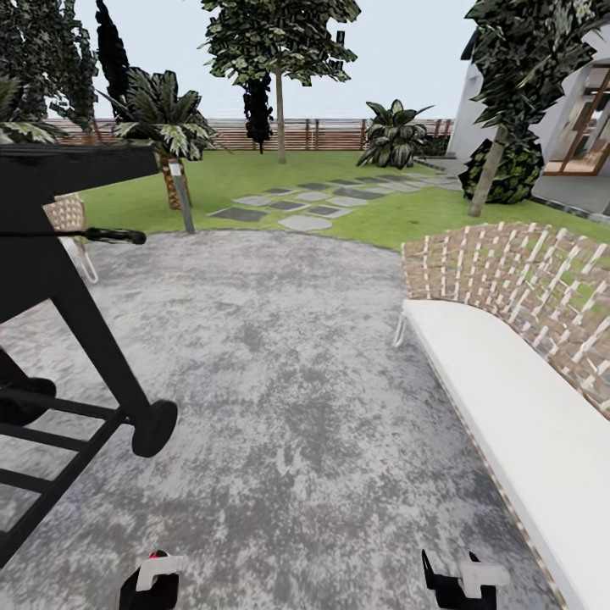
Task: In the garden, pick up the pesticide atomizer on the floor and spray pesticide onto both trees until each tree trunk is fully covered.
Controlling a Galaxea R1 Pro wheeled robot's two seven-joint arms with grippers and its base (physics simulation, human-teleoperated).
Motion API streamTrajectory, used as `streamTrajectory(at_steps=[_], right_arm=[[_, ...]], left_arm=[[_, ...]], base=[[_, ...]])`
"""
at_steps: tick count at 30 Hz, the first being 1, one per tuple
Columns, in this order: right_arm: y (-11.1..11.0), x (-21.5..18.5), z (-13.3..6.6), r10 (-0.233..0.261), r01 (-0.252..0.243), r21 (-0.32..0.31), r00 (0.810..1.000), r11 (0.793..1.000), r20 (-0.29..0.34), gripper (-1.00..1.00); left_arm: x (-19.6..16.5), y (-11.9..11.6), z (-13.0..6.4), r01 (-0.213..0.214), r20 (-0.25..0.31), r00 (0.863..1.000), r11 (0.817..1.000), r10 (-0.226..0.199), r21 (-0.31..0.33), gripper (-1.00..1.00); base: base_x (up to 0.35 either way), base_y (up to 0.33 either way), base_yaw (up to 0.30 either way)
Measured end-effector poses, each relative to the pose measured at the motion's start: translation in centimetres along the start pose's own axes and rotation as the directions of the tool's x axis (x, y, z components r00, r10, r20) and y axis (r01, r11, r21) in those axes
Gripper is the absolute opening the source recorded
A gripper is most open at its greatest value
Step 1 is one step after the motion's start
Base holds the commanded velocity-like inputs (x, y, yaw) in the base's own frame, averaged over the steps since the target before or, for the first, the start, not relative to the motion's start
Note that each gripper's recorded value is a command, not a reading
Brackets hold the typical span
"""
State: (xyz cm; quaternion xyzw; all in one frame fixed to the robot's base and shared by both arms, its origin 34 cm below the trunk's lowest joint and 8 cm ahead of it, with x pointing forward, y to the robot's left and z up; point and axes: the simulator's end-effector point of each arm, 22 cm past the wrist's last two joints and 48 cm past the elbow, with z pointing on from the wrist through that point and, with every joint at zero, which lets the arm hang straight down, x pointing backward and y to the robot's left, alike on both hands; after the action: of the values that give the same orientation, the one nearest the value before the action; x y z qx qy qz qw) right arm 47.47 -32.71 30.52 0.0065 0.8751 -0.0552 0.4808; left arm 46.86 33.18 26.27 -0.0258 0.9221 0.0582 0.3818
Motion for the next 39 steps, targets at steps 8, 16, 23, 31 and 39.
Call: streamTrajectory(at_steps=[8, 16, 23, 31, 39], right_arm=[[0.0, -0.5, 0.0, 0.001, -0.001, 0.0, 1.0, 1.0, 0.01, 1.0], [0.0, -1.0, 0.1, 0.002, -0.002, 0.001, 1.0, 1.0, 0.021, 1.0], [0.0, -1.0, 0.0, 0.002, -0.002, 0.001, 1.0, 1.0, 0.022, 1.0], [0.0, -1.0, 0.0, 0.002, -0.002, 0.001, 1.0, 1.0, 0.022, 1.0], [0.0, -1.0, 0.1, 0.002, -0.002, 0.001, 1.0, 1.0, 0.022, 1.0]], left_arm=[[-0.5, 0.0, 0.0, 0.001, 0.01, 1.0, 1.0, -0.001, 0.0, -1.0], [-1.0, 0.0, -0.1, 0.003, 0.021, 1.0, 1.0, -0.003, 0.0, -1.0], [-1.1, 0.0, -0.1, 0.002, 0.023, 1.0, 1.0, -0.002, 0.0, -1.0], [-1.1, 0.0, -0.1, 0.003, 0.023, 1.0, 1.0, -0.003, 0.0, -1.0], [-1.1, 0.0, -0.1, 0.003, 0.022, 1.0, 1.0, -0.003, 0.0, -1.0]], base=[[0.336, 0.0, 0.0], [0.337, 0.0, 0.0], [0.338, 0.0, 0.0], [0.338, 0.0, 0.0], [0.338, 0.0, 0.0]])
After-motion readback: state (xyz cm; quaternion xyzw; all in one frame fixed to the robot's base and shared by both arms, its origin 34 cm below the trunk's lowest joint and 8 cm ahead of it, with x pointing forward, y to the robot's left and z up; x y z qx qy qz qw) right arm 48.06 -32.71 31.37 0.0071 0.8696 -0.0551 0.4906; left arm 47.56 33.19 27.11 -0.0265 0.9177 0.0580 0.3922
